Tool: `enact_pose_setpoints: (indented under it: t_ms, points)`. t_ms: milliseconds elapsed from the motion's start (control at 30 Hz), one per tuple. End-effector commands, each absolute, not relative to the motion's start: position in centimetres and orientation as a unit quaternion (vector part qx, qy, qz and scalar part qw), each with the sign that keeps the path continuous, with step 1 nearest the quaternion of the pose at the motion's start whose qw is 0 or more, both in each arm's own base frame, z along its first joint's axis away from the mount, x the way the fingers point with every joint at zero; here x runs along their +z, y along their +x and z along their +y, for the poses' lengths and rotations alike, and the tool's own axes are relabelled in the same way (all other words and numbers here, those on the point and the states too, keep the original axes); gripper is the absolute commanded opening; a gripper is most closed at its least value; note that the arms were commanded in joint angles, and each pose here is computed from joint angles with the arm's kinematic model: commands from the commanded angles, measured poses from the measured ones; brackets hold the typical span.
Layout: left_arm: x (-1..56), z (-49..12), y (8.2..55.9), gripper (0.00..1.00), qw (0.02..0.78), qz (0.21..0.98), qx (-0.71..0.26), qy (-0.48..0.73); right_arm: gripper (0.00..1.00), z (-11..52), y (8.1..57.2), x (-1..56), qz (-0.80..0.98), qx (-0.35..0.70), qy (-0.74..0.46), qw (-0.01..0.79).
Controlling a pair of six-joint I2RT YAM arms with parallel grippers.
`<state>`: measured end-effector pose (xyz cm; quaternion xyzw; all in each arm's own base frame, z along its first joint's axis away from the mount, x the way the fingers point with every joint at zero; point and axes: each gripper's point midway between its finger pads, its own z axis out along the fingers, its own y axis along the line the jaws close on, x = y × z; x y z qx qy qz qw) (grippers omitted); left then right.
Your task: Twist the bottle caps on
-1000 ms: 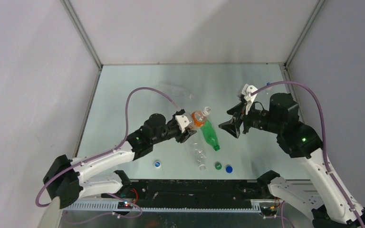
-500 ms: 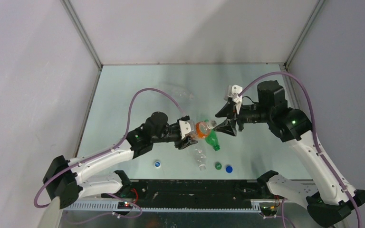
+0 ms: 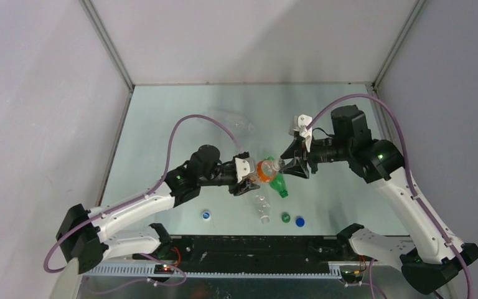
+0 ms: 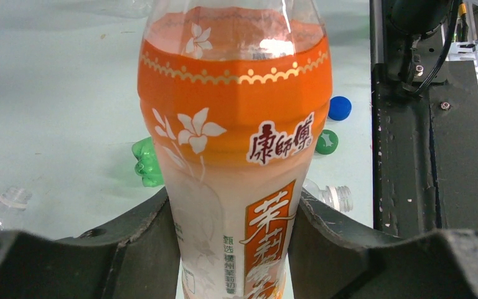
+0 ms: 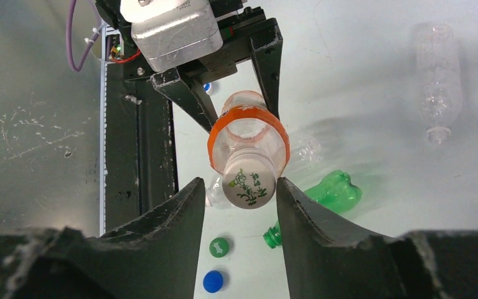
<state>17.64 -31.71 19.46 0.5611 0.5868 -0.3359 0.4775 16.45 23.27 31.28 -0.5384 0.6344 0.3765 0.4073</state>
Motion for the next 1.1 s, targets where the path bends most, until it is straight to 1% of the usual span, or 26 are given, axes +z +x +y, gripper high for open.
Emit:
enact_pose_setpoints:
  t_ms: [0, 200, 333, 400, 567, 633, 700, 800, 933, 1067]
  points:
    - [22.3, -32.4, 18.0, 0.29, 0.504, 0.558, -0.343, 0.564, 0.47, 23.4, 16.8, 32.6, 0.621, 0.366, -0.547, 0.425]
    - [22.5, -32.6, 18.1, 0.29, 0.506, 0.556, -0.344, 0.562, 0.38, 23.6, 16.8, 32.4, 0.624, 0.367, -0.546, 0.420]
    - [23.1, -32.6, 18.4, 0.29, 0.515, 0.554, -0.342, 0.558, 0.27, 23.7, 16.8, 32.0, 0.632, 0.372, -0.543, 0.411]
    - [23.6, -32.6, 18.7, 0.29, 0.527, 0.552, -0.337, 0.552, 0.23, 23.7, 16.7, 31.8, 0.639, 0.377, -0.537, 0.402]
    - [25.4, -32.5, 20.2, 0.29, 0.573, 0.548, -0.318, 0.520, 0.17, 24.0, 17.2, 31.1, 0.672, 0.383, -0.501, 0.388]
    - [26.3, -32.4, 20.8, 0.29, 0.594, 0.543, -0.308, 0.507, 0.15, 24.1, 17.6, 30.8, 0.695, 0.384, -0.467, 0.389]
    - [27.1, -32.2, 21.5, 0.29, 0.619, 0.542, -0.291, 0.489, 0.11, 24.0, 18.5, 30.4, 0.723, 0.375, -0.423, 0.397]
    - [28.0, -31.8, 22.3, 0.30, 0.651, 0.538, -0.264, 0.466, 0.05, 24.0, 18.6, 30.2, 0.754, 0.371, -0.365, 0.400]
    - [29.9, -31.7, 23.0, 0.30, 0.701, 0.516, -0.227, 0.437, 0.04, 23.8, 19.0, 29.6, 0.793, 0.364, -0.286, 0.397]
    - [30.6, -31.6, 23.7, 0.30, 0.734, 0.507, -0.177, 0.416, 0.04, 24.3, 18.8, 29.2, 0.817, 0.378, -0.213, 0.379]
